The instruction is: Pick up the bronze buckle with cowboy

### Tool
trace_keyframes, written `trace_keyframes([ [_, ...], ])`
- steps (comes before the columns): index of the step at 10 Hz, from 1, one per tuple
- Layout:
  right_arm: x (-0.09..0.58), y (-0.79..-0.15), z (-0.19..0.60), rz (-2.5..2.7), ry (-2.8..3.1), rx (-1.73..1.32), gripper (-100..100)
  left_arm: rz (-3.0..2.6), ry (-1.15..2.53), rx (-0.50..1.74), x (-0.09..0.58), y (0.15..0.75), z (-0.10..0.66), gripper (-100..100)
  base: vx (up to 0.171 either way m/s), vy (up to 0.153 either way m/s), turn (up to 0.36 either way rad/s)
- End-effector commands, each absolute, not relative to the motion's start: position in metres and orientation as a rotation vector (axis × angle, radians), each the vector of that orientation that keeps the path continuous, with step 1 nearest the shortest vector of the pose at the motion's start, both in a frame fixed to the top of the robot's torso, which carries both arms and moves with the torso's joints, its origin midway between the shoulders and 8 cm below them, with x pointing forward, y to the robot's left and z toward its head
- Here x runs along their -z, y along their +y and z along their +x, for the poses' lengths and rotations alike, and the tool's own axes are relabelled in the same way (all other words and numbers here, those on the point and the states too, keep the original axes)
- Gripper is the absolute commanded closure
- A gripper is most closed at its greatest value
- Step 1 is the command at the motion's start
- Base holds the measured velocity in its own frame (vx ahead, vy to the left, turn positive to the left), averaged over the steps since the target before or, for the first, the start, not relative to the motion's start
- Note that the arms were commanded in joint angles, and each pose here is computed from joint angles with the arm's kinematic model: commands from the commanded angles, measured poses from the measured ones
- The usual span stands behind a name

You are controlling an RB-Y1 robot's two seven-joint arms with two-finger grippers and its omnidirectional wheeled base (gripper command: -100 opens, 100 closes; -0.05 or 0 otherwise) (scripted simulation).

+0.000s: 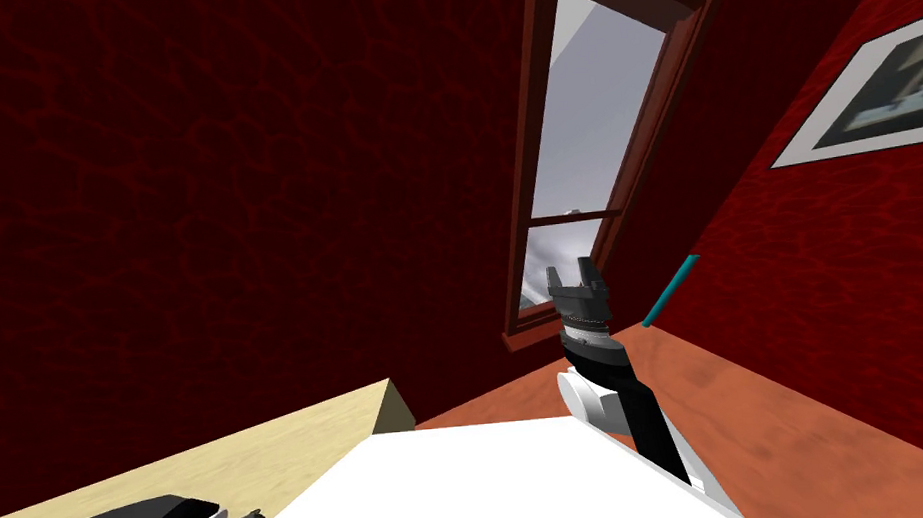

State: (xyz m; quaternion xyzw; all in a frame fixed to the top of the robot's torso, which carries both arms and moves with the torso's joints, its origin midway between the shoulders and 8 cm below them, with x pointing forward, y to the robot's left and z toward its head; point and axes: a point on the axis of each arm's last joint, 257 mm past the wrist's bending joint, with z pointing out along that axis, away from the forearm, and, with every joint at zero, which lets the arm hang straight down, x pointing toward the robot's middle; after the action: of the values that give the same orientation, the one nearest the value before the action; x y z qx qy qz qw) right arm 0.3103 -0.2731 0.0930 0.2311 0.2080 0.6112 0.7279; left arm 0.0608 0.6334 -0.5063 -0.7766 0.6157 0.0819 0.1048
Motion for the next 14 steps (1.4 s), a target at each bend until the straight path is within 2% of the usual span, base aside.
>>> trace_keyframes([
  [1,-0.093,-0.273,0.310,0.509,0.458,-1.347,0,-2.329,1.793,-0.230,0.506,0.630,0.050,-100,0.013,-0.002,0.005],
  [3,-0.093,-0.273,0.310,0.509,0.458,-1.347,0,-2.374,1.753,-0.268,0.501,0.636,0.012,-100,0.029,-0.010,-0.197],
  [5,-0.093,-0.273,0.310,0.509,0.458,-1.347,0,-2.373,1.751,-0.256,0.502,0.636,0.017,-100,0.006,0.000,0.005],
  [6,-0.093,-0.273,0.310,0.509,0.458,-1.347,0,-2.377,1.747,-0.254,0.502,0.635,0.017,100,0.000,0.000,0.000],
  [10,-0.093,-0.273,0.310,0.509,0.458,-1.347,0,-2.377,1.748,-0.255,0.502,0.635,0.017,100,-0.001,0.000,0.003],
  [11,-0.093,-0.273,0.310,0.509,0.458,-1.347,0,-2.377,1.748,-0.256,0.502,0.635,0.016,0,0.000,0.000,0.000],
  [12,-0.093,-0.273,0.310,0.509,0.458,-1.347,0,-2.363,1.778,-0.225,0.508,0.626,0.039,100,-0.023,0.011,0.250],
  [14,-0.093,-0.273,0.310,0.509,0.458,-1.347,0,-2.328,1.816,-0.208,0.510,0.621,0.064,100,-0.034,0.009,0.212],
])
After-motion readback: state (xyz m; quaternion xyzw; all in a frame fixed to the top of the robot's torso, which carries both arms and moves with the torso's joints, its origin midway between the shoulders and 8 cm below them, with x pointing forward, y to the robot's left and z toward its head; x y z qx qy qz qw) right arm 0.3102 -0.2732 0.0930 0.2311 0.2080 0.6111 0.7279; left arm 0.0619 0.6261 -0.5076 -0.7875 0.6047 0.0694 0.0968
